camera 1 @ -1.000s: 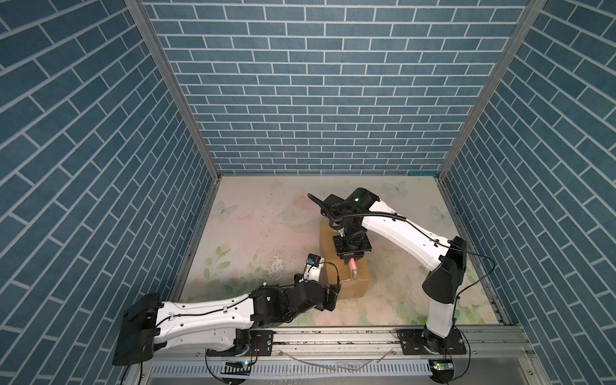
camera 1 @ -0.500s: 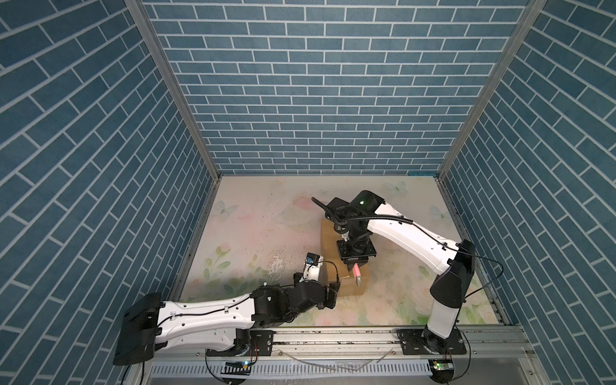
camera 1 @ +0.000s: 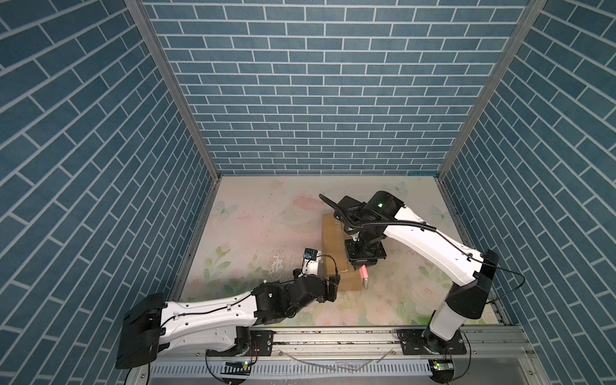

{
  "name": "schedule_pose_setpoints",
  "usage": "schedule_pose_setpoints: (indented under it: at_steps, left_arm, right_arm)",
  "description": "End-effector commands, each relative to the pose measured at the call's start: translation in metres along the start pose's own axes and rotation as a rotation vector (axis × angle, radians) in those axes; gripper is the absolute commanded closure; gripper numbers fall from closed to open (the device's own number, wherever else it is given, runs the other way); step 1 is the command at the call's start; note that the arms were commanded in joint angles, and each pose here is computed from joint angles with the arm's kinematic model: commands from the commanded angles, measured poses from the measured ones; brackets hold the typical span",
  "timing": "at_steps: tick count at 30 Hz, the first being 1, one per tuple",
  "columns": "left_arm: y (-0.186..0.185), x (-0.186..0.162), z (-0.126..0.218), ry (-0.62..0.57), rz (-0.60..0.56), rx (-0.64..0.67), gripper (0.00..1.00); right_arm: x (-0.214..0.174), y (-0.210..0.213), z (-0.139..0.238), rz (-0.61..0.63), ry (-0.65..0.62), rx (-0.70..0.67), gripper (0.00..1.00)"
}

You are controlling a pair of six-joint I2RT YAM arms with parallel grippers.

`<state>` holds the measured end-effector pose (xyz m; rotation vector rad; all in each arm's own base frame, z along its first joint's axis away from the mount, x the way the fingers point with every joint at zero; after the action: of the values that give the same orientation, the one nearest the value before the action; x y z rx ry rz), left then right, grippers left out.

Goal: Unpack the express box

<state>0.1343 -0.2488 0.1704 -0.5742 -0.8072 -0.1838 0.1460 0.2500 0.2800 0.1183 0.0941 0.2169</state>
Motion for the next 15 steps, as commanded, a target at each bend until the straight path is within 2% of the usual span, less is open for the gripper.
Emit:
schedule_pose_setpoints:
  at_steps: [1,6,11,15]
  left_arm:
    - [-0.014,0.011,-0.004,0.014,0.029,-0.079,0.0]
    - [-0.026,0.039,0.014,0.064,0.088,-0.205,0.01]
    - [-0.014,0.092,0.054,0.029,0.132,-0.237,0.07]
    - [-0.015,0.13,0.065,-0.012,0.21,-0.348,0.16]
  right_arm:
    - [-0.02,-0.039,0.017,-0.043,0.015,-0.17,1.0]
    - [0.003,-0.041,0.039,0.043,-0.147,-0.138,1.0]
    - [0.022,-0.034,0.055,0.126,-0.289,0.023,1.0]
    - [0.033,-0.024,0.064,0.202,-0.365,0.178,1.0]
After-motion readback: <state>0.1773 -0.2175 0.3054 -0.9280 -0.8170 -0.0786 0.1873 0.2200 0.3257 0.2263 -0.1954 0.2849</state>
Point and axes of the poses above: each gripper's point midway between its finger pads, its own z axis back along the fingers, its own y axis along the line the jaws close on, x = y × z, the point moved 5 cm from there along z, back along the fingers, and after that the axes turned 1 degree about z, right-handed, at the moved point
